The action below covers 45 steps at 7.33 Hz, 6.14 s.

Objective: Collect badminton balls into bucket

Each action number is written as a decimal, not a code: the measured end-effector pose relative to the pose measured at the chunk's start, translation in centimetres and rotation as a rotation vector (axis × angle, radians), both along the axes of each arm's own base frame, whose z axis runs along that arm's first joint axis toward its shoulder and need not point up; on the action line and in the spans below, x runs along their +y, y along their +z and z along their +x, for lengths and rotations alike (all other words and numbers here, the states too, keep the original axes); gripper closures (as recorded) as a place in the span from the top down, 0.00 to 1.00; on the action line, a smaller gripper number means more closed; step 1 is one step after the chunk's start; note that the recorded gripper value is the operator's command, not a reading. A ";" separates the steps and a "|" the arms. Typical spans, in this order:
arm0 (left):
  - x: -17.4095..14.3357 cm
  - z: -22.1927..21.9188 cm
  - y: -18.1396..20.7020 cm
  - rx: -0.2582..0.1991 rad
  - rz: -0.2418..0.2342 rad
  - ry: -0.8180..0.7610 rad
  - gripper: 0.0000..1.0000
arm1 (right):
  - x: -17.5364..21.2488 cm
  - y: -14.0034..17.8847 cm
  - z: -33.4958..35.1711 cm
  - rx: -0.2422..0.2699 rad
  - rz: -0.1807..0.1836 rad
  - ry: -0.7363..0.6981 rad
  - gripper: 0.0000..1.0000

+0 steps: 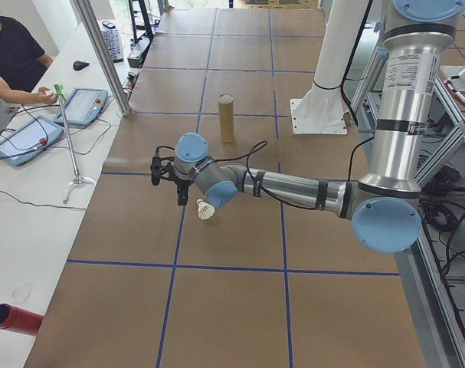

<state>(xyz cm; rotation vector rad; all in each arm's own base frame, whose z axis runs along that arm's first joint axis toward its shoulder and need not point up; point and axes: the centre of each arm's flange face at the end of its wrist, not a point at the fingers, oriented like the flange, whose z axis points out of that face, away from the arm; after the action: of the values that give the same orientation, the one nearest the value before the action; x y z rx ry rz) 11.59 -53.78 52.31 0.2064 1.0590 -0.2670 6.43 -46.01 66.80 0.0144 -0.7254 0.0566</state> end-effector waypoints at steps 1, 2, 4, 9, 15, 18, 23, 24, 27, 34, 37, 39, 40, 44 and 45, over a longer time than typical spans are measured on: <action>0.4 2.5 1.7 0.028 -0.022 -0.002 1.00 | 0.0 0.0 0.0 0.000 0.000 0.000 1.00; 0.8 3.7 3.6 0.045 -0.026 -0.010 1.00 | 0.0 0.0 0.0 0.000 0.000 0.000 1.00; 3.1 3.5 7.1 0.074 -0.057 -0.031 1.00 | 0.0 0.0 0.0 0.000 0.000 0.000 1.00; 7.3 3.0 11.7 0.220 -0.205 -0.127 1.00 | 0.0 0.0 0.0 0.000 0.000 0.000 1.00; 7.7 9.1 9.8 0.300 -0.267 -0.171 0.87 | 0.0 0.0 0.0 0.000 -0.001 0.000 1.00; 7.0 10.6 9.7 0.292 -0.258 -0.172 0.42 | 0.0 0.0 0.0 0.000 0.000 0.000 1.00; 7.1 10.8 10.2 0.277 -0.242 -0.153 0.00 | 0.0 0.0 0.0 0.000 0.000 0.000 1.00; 7.3 10.7 10.0 0.279 -0.231 -0.132 0.00 | 0.0 0.0 0.0 0.000 0.000 0.000 1.00; 6.5 7.8 5.1 0.336 -0.279 -0.008 0.00 | 0.0 0.0 0.0 0.000 0.000 0.000 1.00; 7.9 0.7 -15.8 0.293 0.195 0.098 0.00 | 0.0 0.0 0.0 0.000 0.000 0.000 1.00; 7.8 2.8 -28.7 0.108 0.216 0.057 0.00 | 0.0 0.0 0.0 0.000 0.000 0.000 1.00; 9.2 6.5 -38.8 -0.019 0.142 0.072 0.00 | 0.0 0.0 0.0 0.000 0.000 0.000 1.00; 10.2 8.6 -42.3 -0.075 0.107 0.094 0.00 | 0.0 0.0 0.0 0.000 0.000 0.000 1.00; 10.3 20.3 -50.7 -0.342 -0.003 0.226 0.00 | 0.0 0.0 0.0 0.000 0.000 0.000 1.00; 9.9 22.0 -51.4 -0.405 0.000 0.260 0.00 | 0.0 0.0 0.0 0.000 0.000 0.000 1.00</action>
<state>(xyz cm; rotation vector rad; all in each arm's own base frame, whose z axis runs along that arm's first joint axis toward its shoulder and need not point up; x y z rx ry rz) 33.55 -43.93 0.88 0.1138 0.6741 0.0121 6.43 -46.01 66.80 0.0144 -0.7254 0.0567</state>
